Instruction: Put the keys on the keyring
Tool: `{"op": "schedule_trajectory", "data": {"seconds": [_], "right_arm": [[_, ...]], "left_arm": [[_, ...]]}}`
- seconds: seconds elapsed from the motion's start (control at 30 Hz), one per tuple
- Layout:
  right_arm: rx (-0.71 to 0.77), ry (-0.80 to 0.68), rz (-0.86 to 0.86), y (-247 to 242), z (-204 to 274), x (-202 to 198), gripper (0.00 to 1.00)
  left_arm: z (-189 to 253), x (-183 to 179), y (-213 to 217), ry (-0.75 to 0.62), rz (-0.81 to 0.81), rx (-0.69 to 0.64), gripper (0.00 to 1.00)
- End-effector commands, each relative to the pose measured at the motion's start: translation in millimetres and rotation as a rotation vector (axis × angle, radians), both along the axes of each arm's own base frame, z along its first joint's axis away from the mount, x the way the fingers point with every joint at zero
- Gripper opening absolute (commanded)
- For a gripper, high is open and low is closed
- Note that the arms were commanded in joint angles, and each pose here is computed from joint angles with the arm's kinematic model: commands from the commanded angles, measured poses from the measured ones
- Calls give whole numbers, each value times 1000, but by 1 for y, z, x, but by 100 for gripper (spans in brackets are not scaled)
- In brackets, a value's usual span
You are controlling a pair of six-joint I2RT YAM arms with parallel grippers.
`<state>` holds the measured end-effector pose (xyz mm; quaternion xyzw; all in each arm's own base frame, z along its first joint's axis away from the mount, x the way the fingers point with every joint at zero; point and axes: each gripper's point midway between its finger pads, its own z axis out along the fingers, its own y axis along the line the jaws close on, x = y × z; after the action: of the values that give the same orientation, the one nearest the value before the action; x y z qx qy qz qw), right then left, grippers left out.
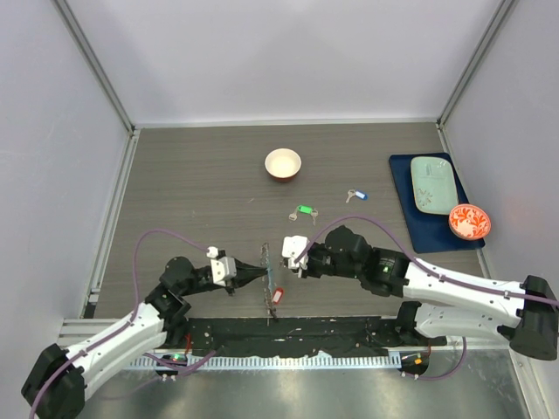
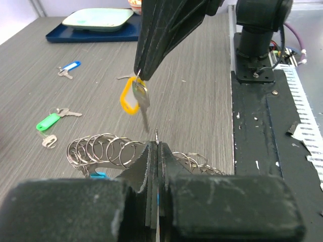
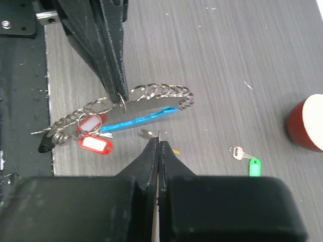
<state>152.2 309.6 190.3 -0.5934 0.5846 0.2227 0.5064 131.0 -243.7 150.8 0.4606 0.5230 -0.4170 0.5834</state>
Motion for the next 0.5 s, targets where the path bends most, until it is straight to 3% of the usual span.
{"op": "schedule_trajectory", "data": {"seconds": [0.0, 0.47], "right_arm": [[59, 64, 83, 8, 5, -19, 1], [143, 119, 100, 8, -7, -31, 1]], "left_arm": [[31, -8, -6, -158, -95, -58, 0], [35, -3, -10, -90, -247, -70, 0]]}}
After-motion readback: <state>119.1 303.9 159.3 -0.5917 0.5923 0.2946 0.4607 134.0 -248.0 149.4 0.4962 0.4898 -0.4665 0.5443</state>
